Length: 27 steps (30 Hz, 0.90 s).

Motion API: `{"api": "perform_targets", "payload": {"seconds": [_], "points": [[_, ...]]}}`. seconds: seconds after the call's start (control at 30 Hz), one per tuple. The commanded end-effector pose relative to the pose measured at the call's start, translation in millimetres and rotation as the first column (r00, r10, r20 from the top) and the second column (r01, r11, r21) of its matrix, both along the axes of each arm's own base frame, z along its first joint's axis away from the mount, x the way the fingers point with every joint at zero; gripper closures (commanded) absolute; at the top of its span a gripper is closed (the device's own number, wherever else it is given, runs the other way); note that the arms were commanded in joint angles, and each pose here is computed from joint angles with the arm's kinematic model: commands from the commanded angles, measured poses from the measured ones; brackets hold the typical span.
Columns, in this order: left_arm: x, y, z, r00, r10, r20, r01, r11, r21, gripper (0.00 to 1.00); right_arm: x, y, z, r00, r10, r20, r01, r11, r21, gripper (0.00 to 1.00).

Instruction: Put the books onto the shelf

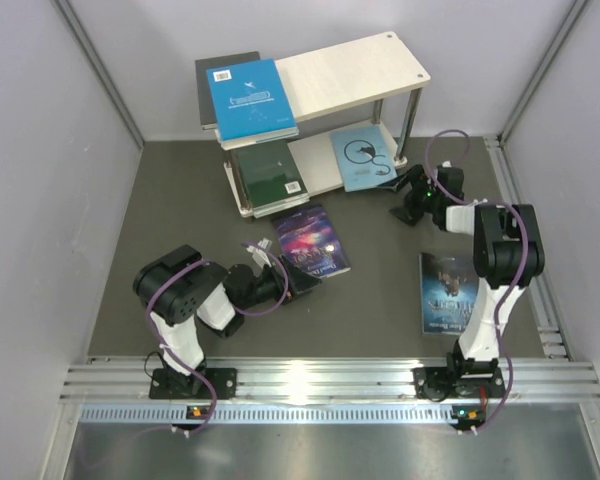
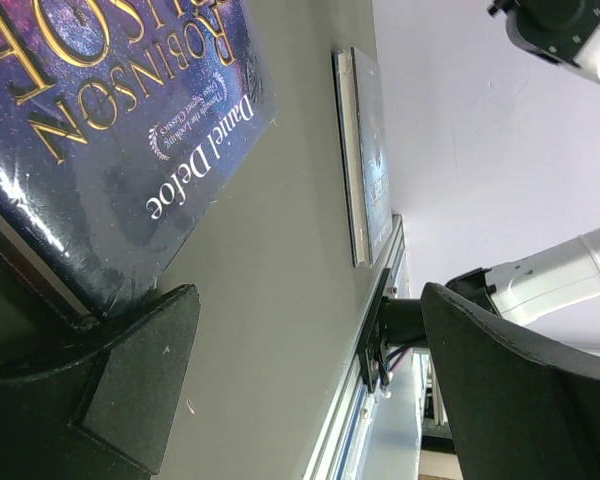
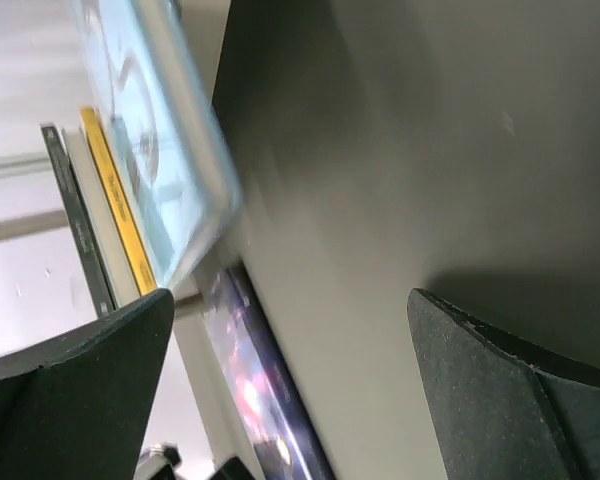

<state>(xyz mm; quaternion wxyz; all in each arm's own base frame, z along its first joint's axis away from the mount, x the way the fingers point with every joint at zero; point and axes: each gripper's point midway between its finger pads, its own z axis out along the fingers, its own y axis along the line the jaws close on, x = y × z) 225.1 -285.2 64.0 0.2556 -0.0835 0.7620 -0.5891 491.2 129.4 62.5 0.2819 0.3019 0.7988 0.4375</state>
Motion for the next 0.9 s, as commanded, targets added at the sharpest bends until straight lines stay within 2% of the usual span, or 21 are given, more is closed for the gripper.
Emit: {"api": "perform_targets", "payload": {"seconds": [0.0, 0.1, 0.17, 0.2, 0.27, 0.3, 0.33, 0.37, 0.4, 0.43, 0.47, 0.53, 0.63, 0.7, 0.73, 0.8, 0.83, 0.87], "points": [[13, 5, 53, 0.971, 0.071, 0.23, -0.041, 0.99, -0.132, 0.01, -25, -13, 8, 1.0, 0.006, 0.009, -0.005, 0.994, -0.112, 0.0], [11, 7, 58, 0.971, 0.07, 0.231, -0.039, 0.99, -0.133, 0.01, -51, -11, 9, 0.999, 0.027, 0.021, -0.024, 0.993, -0.119, 0.0], [15, 11, 51, 0.979, 0.081, 0.186, -0.066, 0.994, -0.087, 0.01, -67, -2, 11, 0.997, 0.066, 0.04, -0.06, 0.989, -0.133, 0.0], [20, 11, 47, 0.982, 0.089, 0.168, -0.081, 0.995, -0.055, 0.01, -72, 3, 13, 0.995, 0.082, 0.049, -0.074, 0.988, -0.138, 0.0], [21, 16, 23, 0.992, 0.084, 0.09, -0.093, 0.991, 0.1, 0.01, -82, 13, 10, 0.991, 0.123, 0.058, -0.114, 0.983, -0.147, 0.0], [36, 17, 29, 0.987, 0.122, 0.101, -0.136, 0.98, 0.146, 0.01, -84, 17, 9, 0.989, 0.136, 0.059, -0.127, 0.981, -0.147, 0.0], [43, 22, 27, 0.984, 0.153, 0.096, -0.17, 0.962, 0.213, 0.01, -86, 22, 6, 0.985, 0.162, 0.063, -0.151, 0.977, -0.147, 0.0], [33, 39, 7, 0.987, 0.155, 0.039, -0.158, 0.915, 0.372, 0.01, -87, 29, 4, 0.981, 0.181, 0.065, -0.17, 0.974, -0.149, 0.0], [49, 41, 25, 0.98, 0.182, 0.085, -0.201, 0.894, 0.401, 0.01, -86, 34, 3, 0.979, 0.193, 0.072, -0.181, 0.972, -0.151, 0.0], [59, 58, 24, 0.96, 0.256, 0.113, -0.279, 0.834, 0.477, 0.01, -86, 39, -1, 0.975, 0.209, 0.07, -0.197, 0.969, -0.145, 0.0], [63, 68, 28, 0.952, 0.271, 0.143, -0.305, 0.797, 0.521, 0.01, -87, 49, -2, 0.969, 0.233, 0.077, -0.221, 0.965, -0.144, 0.0], [74, 94, 22, 0.928, 0.332, 0.17, -0.36, 0.683, 0.636, 0.01, -84, 63, -6, 0.962, 0.264, 0.075, -0.251, 0.957, -0.148, 0.0], [78, 109, 1, 0.929, 0.355, 0.099, -0.312, 0.614, 0.725, 0.01, -84, 90, -12, 0.942, 0.329, 0.067, -0.315, 0.936, -0.159, 0.0], [83, 110, -8, 0.931, 0.361, 0.056, -0.28, 0.607, 0.743, 0.01, -88, 103, -18, 0.931, 0.361, 0.047, -0.349, 0.922, -0.166, 0.0], [81, 112, -27, 0.93, 0.368, 0.005, -0.234, 0.582, 0.779, 0.01, -83, 109, -18, 0.925, 0.377, 0.055, -0.362, 0.914, -0.182, 0.0], [92, 108, -30, 0.926, 0.378, -0.015, -0.216, 0.56, 0.8, 0.01, -85, 117, -24, 0.913, 0.405, 0.036, -0.391, 0.899, -0.197, 0.0], [89, 109, -48, 0.924, 0.377, -0.059, -0.168, 0.541, 0.824, 0.01, -84, 120, -30, 0.908, 0.419, 0.025, -0.405, 0.889, -0.213, 0.0], [97, 101, -44, 0.928, 0.368, -0.064, -0.163, 0.552, 0.818, 0.01, -87, 125, -32, 0.9, 0.436, 0.018, -0.422, 0.879, -0.223, 0.0]]}}
